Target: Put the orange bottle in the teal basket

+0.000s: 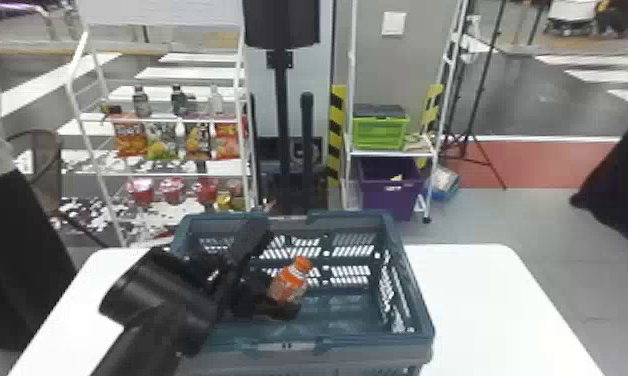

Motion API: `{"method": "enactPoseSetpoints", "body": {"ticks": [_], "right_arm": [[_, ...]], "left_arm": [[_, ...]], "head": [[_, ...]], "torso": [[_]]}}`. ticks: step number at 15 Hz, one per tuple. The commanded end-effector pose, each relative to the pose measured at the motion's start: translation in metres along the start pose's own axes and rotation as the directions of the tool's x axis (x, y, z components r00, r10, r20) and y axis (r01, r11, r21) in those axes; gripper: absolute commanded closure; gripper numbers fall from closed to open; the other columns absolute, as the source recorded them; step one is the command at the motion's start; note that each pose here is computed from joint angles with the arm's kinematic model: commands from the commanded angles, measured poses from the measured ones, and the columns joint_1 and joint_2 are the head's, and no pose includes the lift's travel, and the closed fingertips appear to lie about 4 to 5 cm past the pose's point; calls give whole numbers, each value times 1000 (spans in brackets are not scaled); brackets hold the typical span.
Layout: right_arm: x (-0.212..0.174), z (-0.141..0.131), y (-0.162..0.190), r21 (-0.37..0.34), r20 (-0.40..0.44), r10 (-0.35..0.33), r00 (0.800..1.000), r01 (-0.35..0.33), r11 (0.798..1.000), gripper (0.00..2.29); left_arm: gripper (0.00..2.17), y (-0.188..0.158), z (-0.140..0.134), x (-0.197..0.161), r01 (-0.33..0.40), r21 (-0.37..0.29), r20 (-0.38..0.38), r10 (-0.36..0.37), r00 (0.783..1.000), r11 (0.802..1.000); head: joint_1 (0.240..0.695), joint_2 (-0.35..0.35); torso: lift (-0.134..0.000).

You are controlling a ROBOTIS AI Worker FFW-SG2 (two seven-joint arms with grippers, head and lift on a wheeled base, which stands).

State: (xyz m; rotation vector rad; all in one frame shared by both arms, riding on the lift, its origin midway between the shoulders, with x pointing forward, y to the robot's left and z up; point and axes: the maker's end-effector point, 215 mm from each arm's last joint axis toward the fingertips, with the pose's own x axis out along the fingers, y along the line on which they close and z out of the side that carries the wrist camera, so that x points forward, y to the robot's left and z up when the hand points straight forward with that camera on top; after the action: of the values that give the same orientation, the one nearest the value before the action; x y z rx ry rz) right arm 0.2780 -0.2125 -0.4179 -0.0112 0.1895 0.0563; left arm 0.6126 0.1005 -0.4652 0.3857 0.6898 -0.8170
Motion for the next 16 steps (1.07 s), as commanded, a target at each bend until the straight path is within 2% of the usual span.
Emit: {"method": "enactPoseSetpoints", "body": {"ticks": [1,4,6,8,10,12,14,16], "right_arm": [[1,-1,0,0,0,0,1000,0,1000,127],[2,-3,1,2,-3,1,1000,-1,1000,127],[2,-3,0,1,-5,0,1000,0,1000,127],[2,-2,0,1,-3,0,1000,0,1000,127],[1,-2,0,2,-5,-1,1000,1,1000,127],[0,-3,0,2,-9,-1,1000,1,1000,127],[-2,-2,0,2,-8,-1,1000,1,1000,127],[-5,0,0,1,-9,-2,1000,2,1000,127]], "left_arm": [[512,-1,-5,9,-7,18,-18,8,1000,1000],[478,1,-9,9,-11,19,-29,11,1000,1000],[299,1,-10,10,-20,18,-31,21,999,1000],[194,5,-11,9,-40,12,-25,41,999,999],[188,14,-6,3,-81,14,-4,81,997,997],[188,27,12,-22,-124,-19,73,125,989,992],[188,34,36,-59,-155,-59,164,163,973,986],[188,46,49,-104,-193,-134,233,221,947,972]], "head": [[499,0],[499,0],[499,0],[499,0],[499,0],[499,0],[499,0],[499,0]], "torso": [[0],[0],[0],[0],[0],[0],[0],[0]]}}
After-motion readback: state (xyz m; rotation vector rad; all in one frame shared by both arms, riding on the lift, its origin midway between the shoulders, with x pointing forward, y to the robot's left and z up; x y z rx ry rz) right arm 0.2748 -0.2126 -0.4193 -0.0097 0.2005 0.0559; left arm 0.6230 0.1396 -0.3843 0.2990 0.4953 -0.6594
